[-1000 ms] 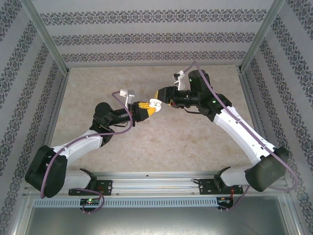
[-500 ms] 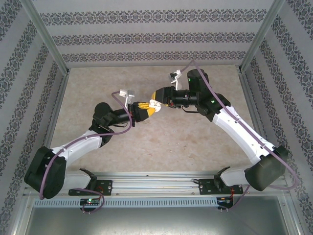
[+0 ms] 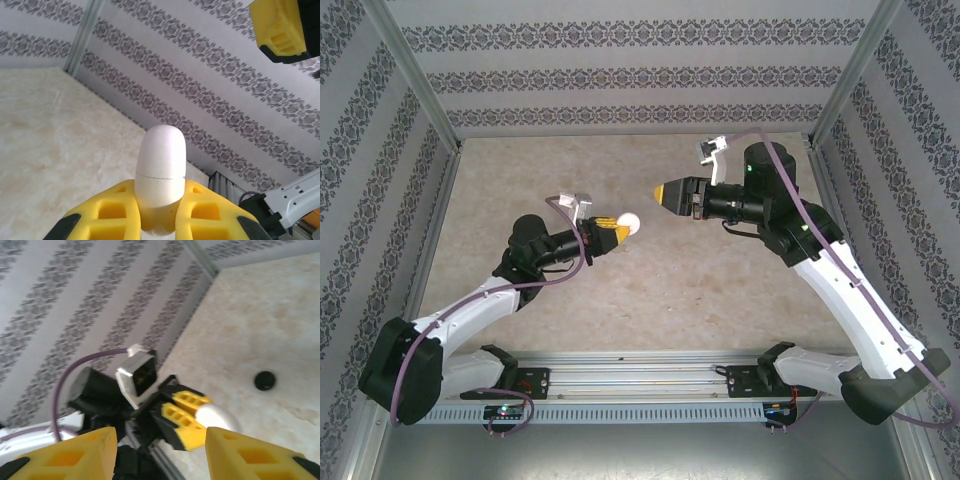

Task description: Insert wireless bluetooth earbuds into charging case

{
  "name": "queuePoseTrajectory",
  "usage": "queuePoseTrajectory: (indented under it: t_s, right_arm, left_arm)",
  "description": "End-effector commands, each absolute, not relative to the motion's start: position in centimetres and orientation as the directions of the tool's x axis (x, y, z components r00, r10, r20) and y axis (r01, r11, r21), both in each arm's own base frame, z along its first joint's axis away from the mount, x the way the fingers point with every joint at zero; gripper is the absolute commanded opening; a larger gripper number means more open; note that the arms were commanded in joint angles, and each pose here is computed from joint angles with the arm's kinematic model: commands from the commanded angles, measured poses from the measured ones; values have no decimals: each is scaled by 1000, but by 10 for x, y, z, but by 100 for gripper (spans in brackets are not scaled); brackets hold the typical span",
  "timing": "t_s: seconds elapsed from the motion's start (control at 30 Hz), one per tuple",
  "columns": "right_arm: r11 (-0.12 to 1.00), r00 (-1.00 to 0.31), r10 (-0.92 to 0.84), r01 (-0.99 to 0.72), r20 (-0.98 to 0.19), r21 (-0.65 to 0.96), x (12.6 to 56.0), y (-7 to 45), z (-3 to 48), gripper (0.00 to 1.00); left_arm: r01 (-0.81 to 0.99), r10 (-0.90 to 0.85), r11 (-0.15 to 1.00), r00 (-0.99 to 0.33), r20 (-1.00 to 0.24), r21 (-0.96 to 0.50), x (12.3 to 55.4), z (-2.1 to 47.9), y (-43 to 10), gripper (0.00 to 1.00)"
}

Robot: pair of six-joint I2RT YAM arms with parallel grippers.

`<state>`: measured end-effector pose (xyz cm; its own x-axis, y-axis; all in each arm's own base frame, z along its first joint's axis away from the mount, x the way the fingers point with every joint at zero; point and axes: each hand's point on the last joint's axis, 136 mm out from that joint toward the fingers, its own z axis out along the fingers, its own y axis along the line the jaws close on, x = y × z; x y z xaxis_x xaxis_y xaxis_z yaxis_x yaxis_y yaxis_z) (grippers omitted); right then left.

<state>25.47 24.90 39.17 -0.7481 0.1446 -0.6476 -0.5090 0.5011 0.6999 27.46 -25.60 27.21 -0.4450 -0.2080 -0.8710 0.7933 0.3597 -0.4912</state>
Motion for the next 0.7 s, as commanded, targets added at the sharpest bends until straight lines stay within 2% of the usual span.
queuePoseTrajectory:
  t_s: [0.0, 0.23, 0.43, 0.67]
  right_arm:
    - [647, -784, 151, -382, -603, 660, 271, 230, 346, 51]
    - [727, -845, 129, -275, -519, 629, 281, 226, 291, 51]
    - [824, -902, 22, -227, -430, 519, 282, 233, 229, 49]
    - [827, -933, -122, -285, -339, 485, 273, 281, 177, 49]
  left_arm:
    - [699, -164, 477, -524, -836, -532, 279, 239, -241, 0]
    - [472, -158, 640, -691, -705, -607, 263, 165, -207, 0]
    - [184, -221, 761, -828, -516, -622, 235, 89, -166, 1]
    - [44, -249, 760, -902, -353, -649, 218, 46, -156, 4]
